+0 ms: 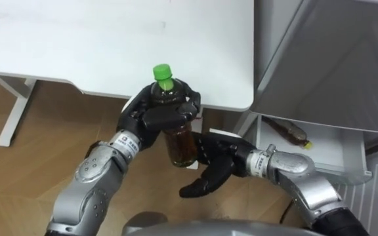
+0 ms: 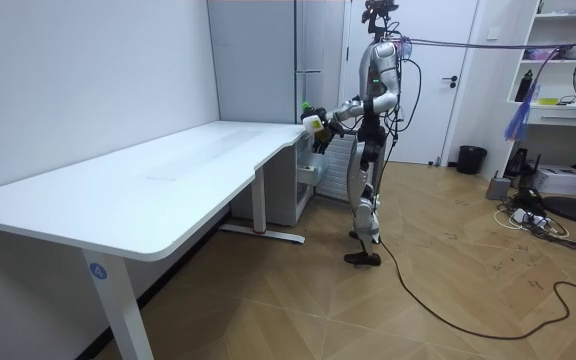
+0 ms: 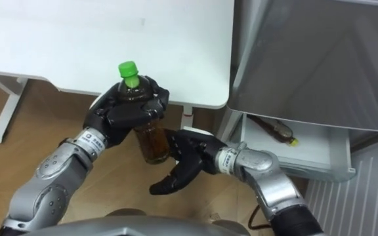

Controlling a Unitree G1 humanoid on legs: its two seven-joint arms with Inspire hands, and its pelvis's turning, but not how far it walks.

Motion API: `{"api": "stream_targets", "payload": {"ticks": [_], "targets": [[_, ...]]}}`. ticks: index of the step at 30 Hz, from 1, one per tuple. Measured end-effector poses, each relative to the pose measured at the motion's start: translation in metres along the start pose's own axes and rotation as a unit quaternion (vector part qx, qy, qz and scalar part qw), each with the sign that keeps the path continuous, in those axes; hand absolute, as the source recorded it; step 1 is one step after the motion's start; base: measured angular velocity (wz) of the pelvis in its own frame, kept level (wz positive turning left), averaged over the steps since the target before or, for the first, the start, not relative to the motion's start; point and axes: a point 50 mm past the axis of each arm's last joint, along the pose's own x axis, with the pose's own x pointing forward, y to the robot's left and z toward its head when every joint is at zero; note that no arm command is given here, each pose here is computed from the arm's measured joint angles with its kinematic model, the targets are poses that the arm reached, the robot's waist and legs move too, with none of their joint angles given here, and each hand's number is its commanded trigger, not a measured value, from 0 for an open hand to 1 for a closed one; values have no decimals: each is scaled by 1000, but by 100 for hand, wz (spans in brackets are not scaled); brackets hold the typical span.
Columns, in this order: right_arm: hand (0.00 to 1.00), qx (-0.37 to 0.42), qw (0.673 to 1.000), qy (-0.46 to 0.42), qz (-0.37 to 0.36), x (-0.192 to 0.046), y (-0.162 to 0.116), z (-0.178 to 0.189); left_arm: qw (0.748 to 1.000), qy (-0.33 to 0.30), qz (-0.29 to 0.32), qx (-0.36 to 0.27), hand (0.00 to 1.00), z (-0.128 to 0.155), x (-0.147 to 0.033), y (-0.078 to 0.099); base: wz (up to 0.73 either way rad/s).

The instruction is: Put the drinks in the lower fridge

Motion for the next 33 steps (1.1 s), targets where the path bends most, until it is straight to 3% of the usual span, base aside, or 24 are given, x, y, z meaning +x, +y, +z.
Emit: {"api": "stream_targets", "payload": {"ticks": [7,25,26,27,28,29,30,33], "targets": [[0,8,1000,8,1,0,0,-2,999,35,-12,-9,100,-19,2,-4,-1],[0,62,997,-39,5,4,4,3,999,23,-36,4,100,-19,2,-9,-1],[7,62,997,-40,5,4,4,3,999,23,-36,4,100,-19,2,-10,0],[57,63,997,-40,5,4,4,3,999,23,-37,4,100,-19,2,-10,0],[65,66,997,-43,5,4,4,3,999,23,-38,4,100,-19,2,-10,0],[92,67,997,-44,5,4,4,3,999,23,-38,4,100,-19,2,-10,0],[99,70,996,-46,4,4,4,4,999,23,-39,4,100,-19,2,-10,0],[100,72,996,-47,3,4,4,4,999,24,-43,4,100,-19,2,-11,0]]}}
